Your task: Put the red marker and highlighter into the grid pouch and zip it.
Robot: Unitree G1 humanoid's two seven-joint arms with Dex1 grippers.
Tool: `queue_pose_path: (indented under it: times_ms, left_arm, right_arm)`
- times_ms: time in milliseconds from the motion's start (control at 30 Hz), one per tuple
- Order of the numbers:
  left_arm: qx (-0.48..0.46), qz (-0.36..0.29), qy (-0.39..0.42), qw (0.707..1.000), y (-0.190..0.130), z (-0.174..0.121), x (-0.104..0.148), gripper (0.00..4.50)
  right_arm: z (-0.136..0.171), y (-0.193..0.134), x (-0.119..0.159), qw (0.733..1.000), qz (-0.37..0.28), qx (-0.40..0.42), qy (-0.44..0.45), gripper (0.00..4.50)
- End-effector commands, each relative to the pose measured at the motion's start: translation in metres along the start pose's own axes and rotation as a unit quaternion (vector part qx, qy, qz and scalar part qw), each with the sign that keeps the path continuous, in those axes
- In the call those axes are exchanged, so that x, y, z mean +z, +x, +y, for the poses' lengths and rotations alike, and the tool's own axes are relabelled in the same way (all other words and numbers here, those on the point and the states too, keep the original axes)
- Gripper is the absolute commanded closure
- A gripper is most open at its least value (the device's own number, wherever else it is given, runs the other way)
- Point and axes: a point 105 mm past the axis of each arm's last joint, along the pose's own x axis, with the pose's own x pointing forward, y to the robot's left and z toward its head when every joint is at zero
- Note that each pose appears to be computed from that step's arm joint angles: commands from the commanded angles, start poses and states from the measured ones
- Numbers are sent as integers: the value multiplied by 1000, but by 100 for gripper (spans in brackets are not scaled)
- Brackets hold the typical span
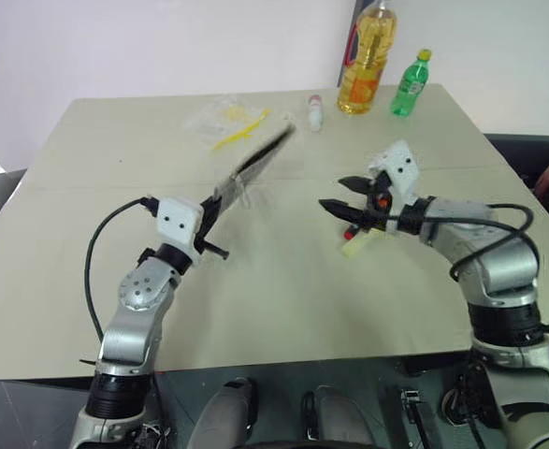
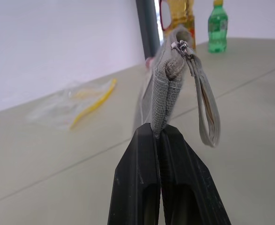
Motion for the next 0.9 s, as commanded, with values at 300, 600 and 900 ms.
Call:
queue_pose_path:
  times_ms: [300, 600, 900]
  left_arm:
    - [-32, -8, 14, 999, -6, -12, -5, 450]
    - [-48, -12, 7, 999, -9, -21, -4, 450]
    - [-59, -15, 5, 998, -7, -27, -3, 450]
  right_arm:
    - [-44, 19, -30, 974, 95, -205, 21, 5]
    - [-45, 9, -50, 959, 146, -225, 96, 5]
    - [-39, 15, -56, 955, 150, -218, 134, 185]
